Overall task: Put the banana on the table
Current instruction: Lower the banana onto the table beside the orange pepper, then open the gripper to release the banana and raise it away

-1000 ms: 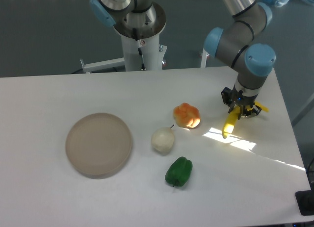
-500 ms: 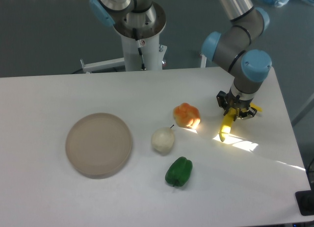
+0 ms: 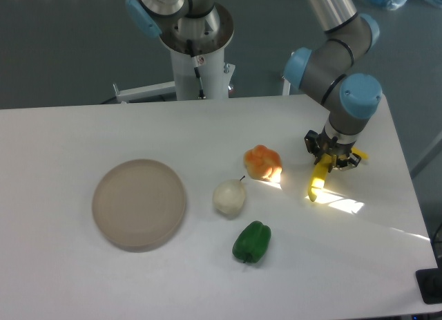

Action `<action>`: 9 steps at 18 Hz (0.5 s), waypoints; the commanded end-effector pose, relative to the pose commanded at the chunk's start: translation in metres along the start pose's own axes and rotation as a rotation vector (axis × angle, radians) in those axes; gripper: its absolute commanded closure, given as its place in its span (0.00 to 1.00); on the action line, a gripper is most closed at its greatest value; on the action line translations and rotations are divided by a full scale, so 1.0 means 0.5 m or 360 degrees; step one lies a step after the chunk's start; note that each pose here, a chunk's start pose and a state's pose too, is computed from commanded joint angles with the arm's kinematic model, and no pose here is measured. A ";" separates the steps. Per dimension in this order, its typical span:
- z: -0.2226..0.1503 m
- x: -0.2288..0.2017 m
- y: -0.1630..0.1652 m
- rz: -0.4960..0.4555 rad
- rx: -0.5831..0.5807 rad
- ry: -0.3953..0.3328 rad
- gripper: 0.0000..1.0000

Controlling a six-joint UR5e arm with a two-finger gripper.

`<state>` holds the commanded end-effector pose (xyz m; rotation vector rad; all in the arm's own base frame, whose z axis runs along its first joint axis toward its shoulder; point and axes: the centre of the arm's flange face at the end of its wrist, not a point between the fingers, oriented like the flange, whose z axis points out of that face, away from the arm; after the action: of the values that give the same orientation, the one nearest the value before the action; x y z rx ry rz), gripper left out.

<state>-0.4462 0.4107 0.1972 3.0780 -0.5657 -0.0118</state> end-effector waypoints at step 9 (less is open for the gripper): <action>-0.085 -0.046 -0.027 0.0022 0.0021 -0.0148 0.00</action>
<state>-0.4627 0.4318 0.2394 3.0992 -0.5928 -0.1521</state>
